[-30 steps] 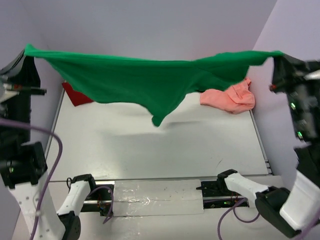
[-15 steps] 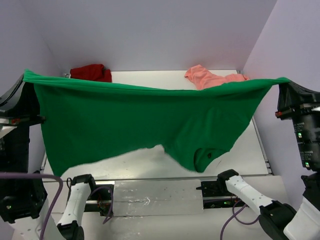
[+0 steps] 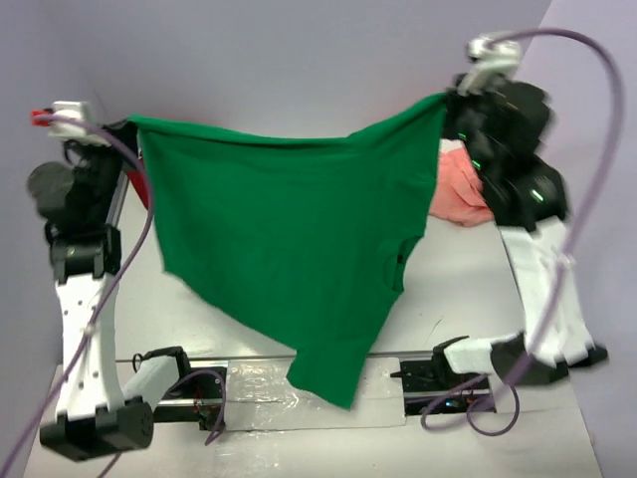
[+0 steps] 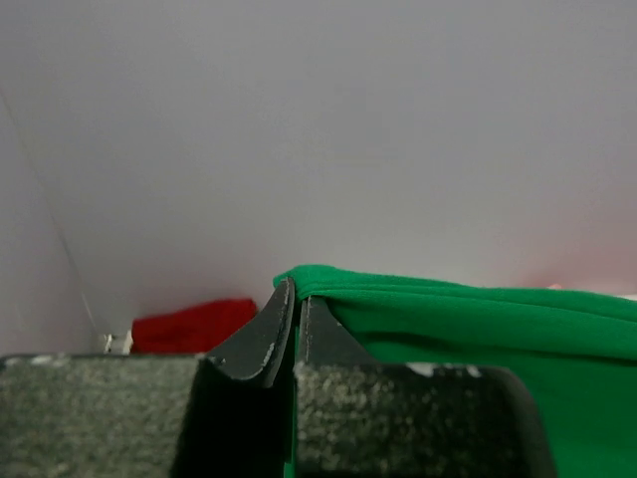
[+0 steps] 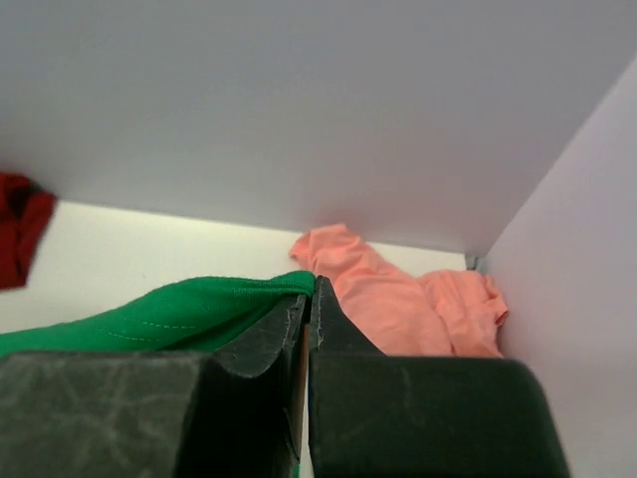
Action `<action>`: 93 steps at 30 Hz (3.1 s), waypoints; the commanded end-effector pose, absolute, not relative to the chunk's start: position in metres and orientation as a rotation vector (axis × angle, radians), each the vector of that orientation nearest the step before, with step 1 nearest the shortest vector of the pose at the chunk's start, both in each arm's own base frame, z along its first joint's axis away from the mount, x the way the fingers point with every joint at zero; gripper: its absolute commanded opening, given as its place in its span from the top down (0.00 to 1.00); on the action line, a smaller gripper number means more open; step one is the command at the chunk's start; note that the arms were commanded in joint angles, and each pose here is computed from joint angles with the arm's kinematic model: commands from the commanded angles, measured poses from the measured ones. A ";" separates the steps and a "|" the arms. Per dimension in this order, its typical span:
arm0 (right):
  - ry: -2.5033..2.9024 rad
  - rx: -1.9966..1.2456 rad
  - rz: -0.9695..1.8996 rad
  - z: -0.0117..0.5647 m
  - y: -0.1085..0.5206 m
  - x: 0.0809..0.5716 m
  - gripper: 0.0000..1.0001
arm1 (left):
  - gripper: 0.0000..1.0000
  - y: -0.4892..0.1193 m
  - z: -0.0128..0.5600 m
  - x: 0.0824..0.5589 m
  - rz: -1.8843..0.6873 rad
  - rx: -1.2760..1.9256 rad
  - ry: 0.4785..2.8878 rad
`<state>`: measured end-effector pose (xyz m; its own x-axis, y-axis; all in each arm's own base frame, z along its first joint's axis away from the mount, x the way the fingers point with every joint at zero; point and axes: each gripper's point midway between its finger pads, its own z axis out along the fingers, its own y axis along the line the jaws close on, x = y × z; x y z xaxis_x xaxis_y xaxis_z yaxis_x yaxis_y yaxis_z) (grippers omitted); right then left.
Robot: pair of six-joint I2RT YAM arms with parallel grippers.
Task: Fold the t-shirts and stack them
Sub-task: Move the tshirt to the center of the board
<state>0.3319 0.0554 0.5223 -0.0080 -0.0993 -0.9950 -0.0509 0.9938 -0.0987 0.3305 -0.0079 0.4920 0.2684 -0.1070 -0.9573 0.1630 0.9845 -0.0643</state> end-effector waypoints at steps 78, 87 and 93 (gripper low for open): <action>1.961 -0.064 -0.315 0.243 0.027 0.540 1.00 | 1.00 0.029 0.243 0.604 0.093 0.082 1.332; 2.003 -0.177 -0.240 0.233 0.070 0.513 1.00 | 1.00 0.004 0.249 0.573 0.004 0.141 1.345; 1.918 -0.149 -0.289 0.272 0.062 0.505 1.00 | 1.00 0.007 0.281 0.557 0.035 0.139 1.304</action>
<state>0.5156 0.0771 0.2133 -0.4594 -0.2634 -0.8482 -0.0469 0.9609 -0.2730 0.5708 0.0079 0.2289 0.1633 0.0945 -0.9820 0.0614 0.9925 0.1058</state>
